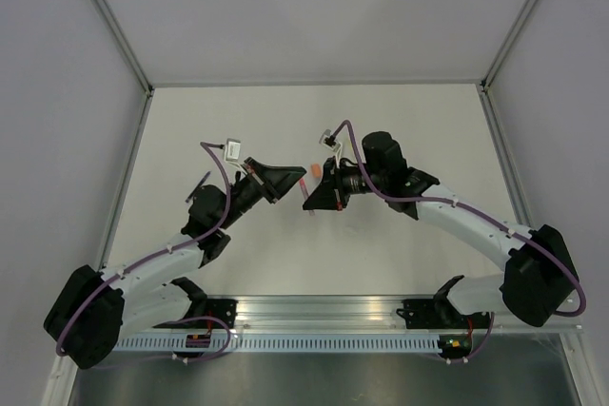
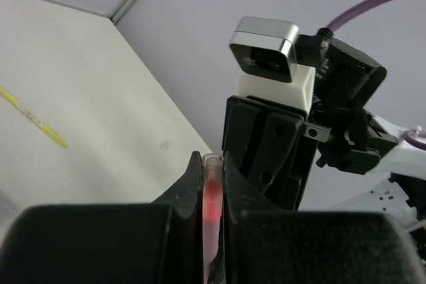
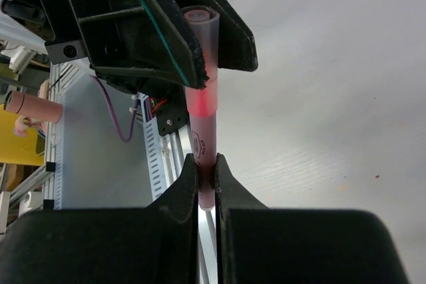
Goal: Insert the pens into the pen caps
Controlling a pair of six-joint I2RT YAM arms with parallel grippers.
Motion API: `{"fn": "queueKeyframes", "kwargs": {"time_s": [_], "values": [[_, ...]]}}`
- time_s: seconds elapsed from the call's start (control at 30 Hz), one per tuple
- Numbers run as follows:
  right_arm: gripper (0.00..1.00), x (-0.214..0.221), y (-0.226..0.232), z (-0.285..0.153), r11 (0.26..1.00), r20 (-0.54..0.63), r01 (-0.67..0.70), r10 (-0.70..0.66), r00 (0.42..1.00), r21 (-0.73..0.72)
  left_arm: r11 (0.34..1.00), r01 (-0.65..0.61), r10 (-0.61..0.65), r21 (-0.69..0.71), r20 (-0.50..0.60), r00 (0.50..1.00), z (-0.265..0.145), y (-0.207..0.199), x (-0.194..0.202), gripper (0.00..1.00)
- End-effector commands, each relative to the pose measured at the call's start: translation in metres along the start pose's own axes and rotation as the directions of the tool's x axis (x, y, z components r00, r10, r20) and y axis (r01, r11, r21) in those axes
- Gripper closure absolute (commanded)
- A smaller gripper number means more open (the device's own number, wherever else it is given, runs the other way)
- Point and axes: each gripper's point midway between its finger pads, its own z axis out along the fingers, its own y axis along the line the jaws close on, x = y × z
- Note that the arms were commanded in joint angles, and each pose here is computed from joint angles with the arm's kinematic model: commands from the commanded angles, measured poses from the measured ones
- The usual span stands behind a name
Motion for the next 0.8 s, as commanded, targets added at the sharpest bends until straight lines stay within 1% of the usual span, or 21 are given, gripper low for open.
{"fn": "queueKeyframes", "kwargs": {"time_s": [0.0,0.07,0.13,0.33,0.43,0.57,0.67,0.7,0.77], "values": [[1.0,-0.171,-0.013,-0.051,0.898,0.424,0.237,-0.391,0.817,0.371,0.984,0.143,-0.174,-0.102,-0.486,0.856,-0.053,0.012,0.118,0.98],[1.0,-0.172,-0.02,-0.052,0.887,0.41,0.227,-0.395,0.822,0.401,0.984,0.122,-0.169,-0.129,-0.469,0.867,-0.05,0.016,0.114,0.98],[1.0,-0.171,-0.029,-0.049,0.879,0.394,0.216,-0.394,0.83,0.424,0.979,0.115,-0.181,-0.167,-0.467,0.866,-0.049,0.021,0.114,0.98],[1.0,-0.157,-0.045,-0.044,0.872,0.353,0.204,-0.38,0.855,0.446,0.963,0.096,-0.202,-0.252,-0.436,0.877,-0.042,0.034,0.108,0.98],[1.0,-0.151,-0.054,-0.044,0.863,0.336,0.186,-0.37,0.866,0.471,0.954,0.119,-0.232,-0.276,-0.422,0.877,-0.036,0.034,0.106,0.98],[1.0,-0.141,-0.054,-0.039,0.875,0.305,0.194,-0.351,0.885,0.444,0.94,0.124,-0.254,-0.317,-0.411,0.876,-0.029,0.038,0.104,0.98],[0.87,-0.134,-0.05,-0.036,0.89,0.293,0.19,-0.328,0.898,0.413,0.927,0.098,-0.242,-0.361,-0.377,0.894,-0.02,0.044,0.092,0.98],[0.73,-0.132,-0.05,-0.036,0.893,0.292,0.181,-0.317,0.902,0.411,0.922,0.085,-0.235,-0.379,-0.37,0.899,-0.018,0.046,0.088,0.98],[0.65,-0.125,-0.053,-0.037,0.894,0.279,0.156,-0.291,0.915,0.419,0.901,0.05,-0.214,-0.431,-0.34,0.916,-0.015,0.055,0.078,0.98]]}}
